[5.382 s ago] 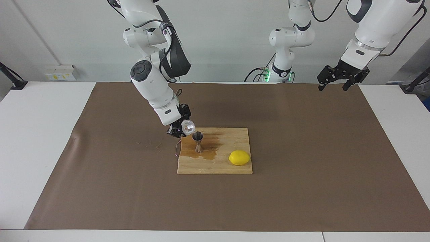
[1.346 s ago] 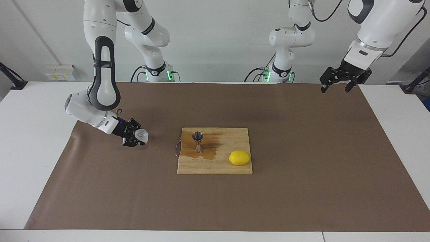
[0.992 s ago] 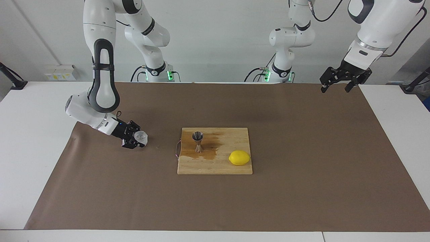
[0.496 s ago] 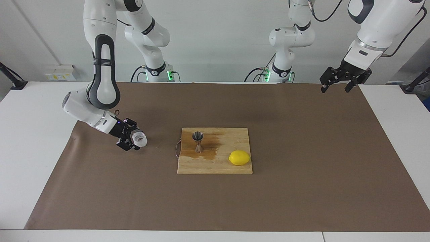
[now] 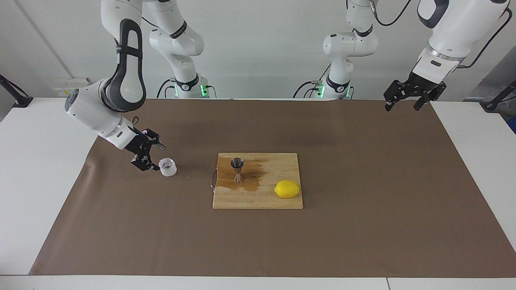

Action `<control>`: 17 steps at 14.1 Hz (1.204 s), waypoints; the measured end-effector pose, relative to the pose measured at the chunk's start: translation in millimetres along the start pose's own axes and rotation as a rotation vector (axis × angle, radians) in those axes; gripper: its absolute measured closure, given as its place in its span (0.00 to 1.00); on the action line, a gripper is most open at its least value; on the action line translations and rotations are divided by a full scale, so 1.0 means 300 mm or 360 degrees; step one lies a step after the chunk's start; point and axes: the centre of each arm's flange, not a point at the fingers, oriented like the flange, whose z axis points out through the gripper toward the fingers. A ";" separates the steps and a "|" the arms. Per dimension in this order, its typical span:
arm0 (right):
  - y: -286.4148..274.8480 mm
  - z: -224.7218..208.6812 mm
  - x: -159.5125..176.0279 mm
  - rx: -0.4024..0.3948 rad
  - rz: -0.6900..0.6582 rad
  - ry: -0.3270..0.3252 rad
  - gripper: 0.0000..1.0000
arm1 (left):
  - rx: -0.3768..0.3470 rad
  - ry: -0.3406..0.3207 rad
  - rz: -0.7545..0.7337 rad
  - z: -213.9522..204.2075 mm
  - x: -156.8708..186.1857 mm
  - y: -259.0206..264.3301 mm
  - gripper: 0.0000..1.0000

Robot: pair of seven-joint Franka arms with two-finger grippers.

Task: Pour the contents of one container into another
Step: 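Open the right gripper and draw it back from the white cup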

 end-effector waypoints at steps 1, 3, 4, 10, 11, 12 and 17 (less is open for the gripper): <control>-0.005 0.006 0.013 -0.0003 0.0090 -0.0043 0.00 | 0.0000 0.0000 0.0000 0.000 0.000 0.000 0.00; -0.007 0.005 0.027 -0.0036 0.0263 -0.0147 0.00 | 0.0000 0.0000 0.0000 0.000 0.000 0.000 0.00; -0.004 -0.004 0.029 -0.0070 0.0333 -0.0217 0.00 | 0.0000 0.0000 0.0000 0.000 0.000 0.000 0.00; -0.096 -0.134 0.103 -0.0248 0.0956 -0.0452 0.00 | 0.0000 0.0000 0.0000 0.000 0.000 0.000 0.00; -0.127 -0.152 0.130 -0.0268 0.1120 -0.0470 0.00 | 0.0000 0.0000 0.0000 0.000 0.000 0.000 0.00; -0.155 -0.170 0.158 -0.0290 0.1295 -0.0478 0.00 | 0.0000 0.0000 0.0000 0.000 0.000 0.000 0.00; -0.206 -0.278 0.293 -0.0400 0.1839 -0.0440 0.00 | 0.0000 0.0000 0.0000 0.000 0.000 0.000 0.00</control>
